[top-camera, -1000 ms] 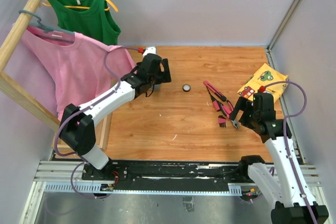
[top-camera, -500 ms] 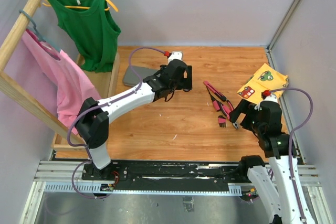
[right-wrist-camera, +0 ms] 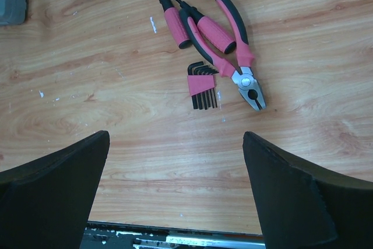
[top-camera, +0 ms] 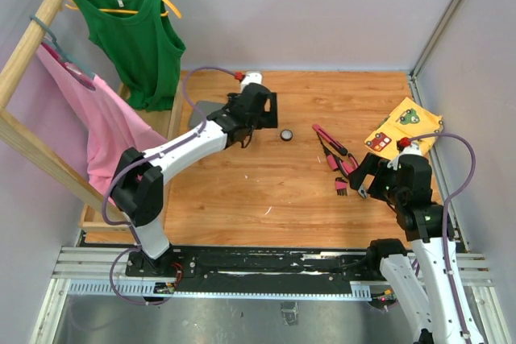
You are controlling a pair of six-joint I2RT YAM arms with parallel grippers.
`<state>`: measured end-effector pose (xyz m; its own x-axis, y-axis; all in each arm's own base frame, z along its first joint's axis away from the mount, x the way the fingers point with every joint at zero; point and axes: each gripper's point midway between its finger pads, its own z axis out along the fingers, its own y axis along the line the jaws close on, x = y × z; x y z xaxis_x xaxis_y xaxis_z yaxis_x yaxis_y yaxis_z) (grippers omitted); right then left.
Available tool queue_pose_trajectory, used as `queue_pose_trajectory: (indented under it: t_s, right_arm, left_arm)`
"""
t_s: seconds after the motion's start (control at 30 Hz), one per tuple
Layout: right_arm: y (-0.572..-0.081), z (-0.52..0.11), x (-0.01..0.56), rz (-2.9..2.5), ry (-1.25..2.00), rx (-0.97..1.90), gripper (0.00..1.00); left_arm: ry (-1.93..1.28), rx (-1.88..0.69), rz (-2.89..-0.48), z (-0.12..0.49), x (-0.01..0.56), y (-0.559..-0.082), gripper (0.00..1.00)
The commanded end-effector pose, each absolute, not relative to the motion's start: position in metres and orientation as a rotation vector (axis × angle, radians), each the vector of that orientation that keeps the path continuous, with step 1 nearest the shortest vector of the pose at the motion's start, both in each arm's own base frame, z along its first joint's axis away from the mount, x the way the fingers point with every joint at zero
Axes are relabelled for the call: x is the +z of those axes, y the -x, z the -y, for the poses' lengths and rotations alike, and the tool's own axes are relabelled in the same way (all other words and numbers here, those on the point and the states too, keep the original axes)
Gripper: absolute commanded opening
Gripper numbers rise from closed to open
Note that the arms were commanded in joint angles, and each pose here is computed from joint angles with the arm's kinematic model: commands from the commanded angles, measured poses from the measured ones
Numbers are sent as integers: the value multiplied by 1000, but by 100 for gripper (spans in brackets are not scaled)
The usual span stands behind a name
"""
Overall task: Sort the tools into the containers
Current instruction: Move the storage box to the center of the board.
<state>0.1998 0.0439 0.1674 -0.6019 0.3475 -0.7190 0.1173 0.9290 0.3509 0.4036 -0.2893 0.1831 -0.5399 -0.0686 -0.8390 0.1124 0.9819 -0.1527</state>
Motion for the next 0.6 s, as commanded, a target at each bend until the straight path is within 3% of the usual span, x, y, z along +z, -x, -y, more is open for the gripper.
queue_pose_trajectory:
  t_s: [0.0, 0.57]
  right_arm:
    - [-201, -43, 168, -2188, -303, 342, 99]
    - [-200, -53, 165, -2180, -250, 405, 99]
  left_arm:
    - [115, -170, -2071, 225, 200, -428, 98]
    - [557, 6, -2069, 75, 158, -475, 99]
